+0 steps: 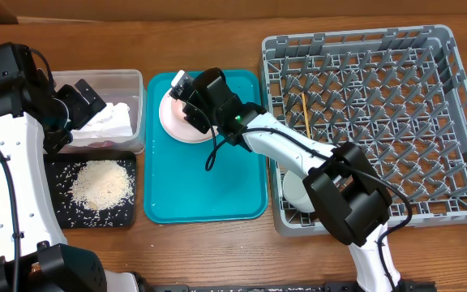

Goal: Sort waste into correct bins and load items into the dishwasher
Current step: 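Move the right gripper left over the pink cup on the plate, then grasp the pink cup rim and lift it toward the rack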

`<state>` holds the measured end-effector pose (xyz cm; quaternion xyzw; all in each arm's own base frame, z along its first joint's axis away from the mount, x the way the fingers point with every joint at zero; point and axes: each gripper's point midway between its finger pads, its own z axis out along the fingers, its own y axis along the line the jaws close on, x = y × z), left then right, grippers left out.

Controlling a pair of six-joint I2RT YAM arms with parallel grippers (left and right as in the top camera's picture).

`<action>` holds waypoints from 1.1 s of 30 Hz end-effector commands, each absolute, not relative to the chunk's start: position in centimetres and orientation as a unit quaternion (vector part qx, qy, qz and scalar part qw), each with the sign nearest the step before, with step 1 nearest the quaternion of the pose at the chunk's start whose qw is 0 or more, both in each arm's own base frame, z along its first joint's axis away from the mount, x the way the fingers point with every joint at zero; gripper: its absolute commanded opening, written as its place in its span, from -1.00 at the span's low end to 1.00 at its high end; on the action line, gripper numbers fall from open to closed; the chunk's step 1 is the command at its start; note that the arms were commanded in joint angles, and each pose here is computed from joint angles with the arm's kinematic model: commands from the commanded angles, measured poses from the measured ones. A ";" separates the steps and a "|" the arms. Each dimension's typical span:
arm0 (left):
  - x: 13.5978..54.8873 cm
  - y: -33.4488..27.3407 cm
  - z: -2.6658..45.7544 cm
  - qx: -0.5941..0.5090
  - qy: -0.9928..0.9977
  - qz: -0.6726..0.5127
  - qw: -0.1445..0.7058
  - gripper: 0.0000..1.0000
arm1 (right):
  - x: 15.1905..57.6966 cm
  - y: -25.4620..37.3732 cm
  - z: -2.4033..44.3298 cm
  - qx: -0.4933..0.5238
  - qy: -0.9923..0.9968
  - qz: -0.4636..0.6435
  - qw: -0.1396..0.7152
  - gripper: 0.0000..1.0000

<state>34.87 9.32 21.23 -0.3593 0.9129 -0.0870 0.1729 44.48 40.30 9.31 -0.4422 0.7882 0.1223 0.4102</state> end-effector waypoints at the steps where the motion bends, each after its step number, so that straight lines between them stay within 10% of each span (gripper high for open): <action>1: 35.1 9.4 22.2 -0.358 0.910 -0.090 0.188 1.00 | 44.6 40.3 9.0 -0.442 0.790 0.120 0.408 -0.50; 18: 35.1 9.4 22.2 -0.358 0.910 -0.090 0.188 1.00 | 43.8 39.8 10.8 -0.443 0.792 0.123 0.403 -0.87; 33: 35.1 9.4 22.2 -0.358 0.910 -0.090 0.188 1.00 | 38.1 36.1 27.2 -0.382 0.785 0.204 0.443 -0.92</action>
